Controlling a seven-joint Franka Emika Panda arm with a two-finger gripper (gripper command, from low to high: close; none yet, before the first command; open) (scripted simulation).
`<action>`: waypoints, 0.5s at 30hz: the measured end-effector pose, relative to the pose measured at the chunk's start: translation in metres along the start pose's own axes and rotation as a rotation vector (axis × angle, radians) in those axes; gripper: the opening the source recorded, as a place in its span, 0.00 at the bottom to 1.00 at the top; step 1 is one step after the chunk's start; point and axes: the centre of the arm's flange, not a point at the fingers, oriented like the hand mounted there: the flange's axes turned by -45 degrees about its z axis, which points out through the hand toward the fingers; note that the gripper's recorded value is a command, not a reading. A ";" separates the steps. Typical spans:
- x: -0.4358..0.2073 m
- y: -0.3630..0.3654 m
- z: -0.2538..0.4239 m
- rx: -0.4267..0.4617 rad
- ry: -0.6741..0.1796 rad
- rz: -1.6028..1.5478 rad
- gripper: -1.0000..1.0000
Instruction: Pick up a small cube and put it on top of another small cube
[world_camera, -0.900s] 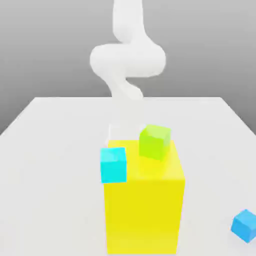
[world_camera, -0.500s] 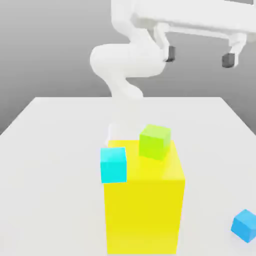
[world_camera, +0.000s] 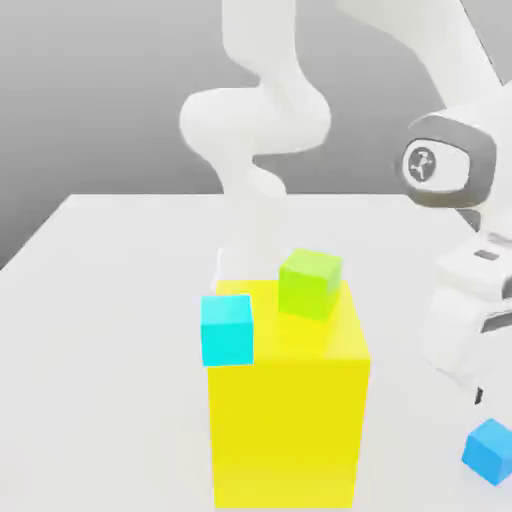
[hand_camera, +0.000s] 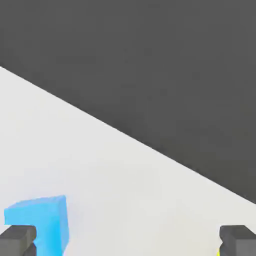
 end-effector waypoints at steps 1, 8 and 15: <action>-0.003 -0.012 0.015 0.017 -0.019 -0.019 0.50; -0.013 -0.037 0.098 0.051 -0.054 -0.053 0.00; -0.013 -0.037 0.091 0.052 -0.053 -0.053 0.00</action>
